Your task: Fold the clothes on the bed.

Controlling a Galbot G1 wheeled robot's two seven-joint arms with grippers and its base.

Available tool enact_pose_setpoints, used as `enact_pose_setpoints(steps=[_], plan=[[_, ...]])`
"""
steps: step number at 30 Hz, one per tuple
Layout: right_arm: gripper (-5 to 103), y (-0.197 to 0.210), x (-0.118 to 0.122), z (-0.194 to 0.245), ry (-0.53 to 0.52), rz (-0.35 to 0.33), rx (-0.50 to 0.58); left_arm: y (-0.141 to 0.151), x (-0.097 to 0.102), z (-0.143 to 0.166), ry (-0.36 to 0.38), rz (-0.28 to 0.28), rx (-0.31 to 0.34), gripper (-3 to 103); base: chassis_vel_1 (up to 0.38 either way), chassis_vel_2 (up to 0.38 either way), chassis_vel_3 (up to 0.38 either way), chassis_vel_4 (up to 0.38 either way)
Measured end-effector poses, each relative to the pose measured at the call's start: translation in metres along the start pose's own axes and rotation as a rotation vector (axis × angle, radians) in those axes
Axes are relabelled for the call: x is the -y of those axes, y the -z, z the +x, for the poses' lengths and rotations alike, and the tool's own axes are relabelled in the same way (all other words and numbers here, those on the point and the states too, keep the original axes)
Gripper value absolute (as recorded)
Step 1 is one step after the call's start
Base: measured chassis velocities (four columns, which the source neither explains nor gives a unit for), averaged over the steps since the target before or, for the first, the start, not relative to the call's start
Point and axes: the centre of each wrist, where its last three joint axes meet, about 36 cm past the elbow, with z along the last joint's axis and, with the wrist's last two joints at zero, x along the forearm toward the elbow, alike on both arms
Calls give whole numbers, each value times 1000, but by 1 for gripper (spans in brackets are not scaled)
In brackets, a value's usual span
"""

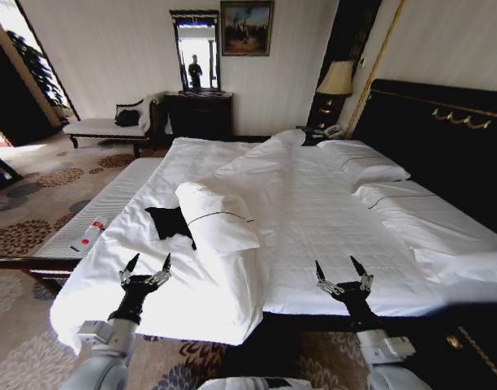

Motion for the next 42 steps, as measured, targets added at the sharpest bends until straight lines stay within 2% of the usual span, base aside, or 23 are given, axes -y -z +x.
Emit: enact_pose_setpoints(steps=[13, 18, 30, 40, 42], plan=[[100, -4, 0, -2, 0, 1, 1, -2, -1, -1, 2, 0, -1, 100, 99, 118, -84, -121], [100, -8, 4, -2, 11, 22, 16, -3, 0, -1, 2, 2, 1, 100, -22, -3, 15, 3], [100, -8, 1, -1, 3, 13, 21, -4, 0, -1, 3, 1, 4, 100, -53, 109, 61, -110], [100, -2, -4, -7, -42, -31, 46, 7, -3, -1, 16, -3, 42, 100, -20, 120, 16, -111], [100, 0, -1, -11, -46, -77, 55, 12, -4, -2, 20, -5, 58, 100, 0, 0, 0, 0]])
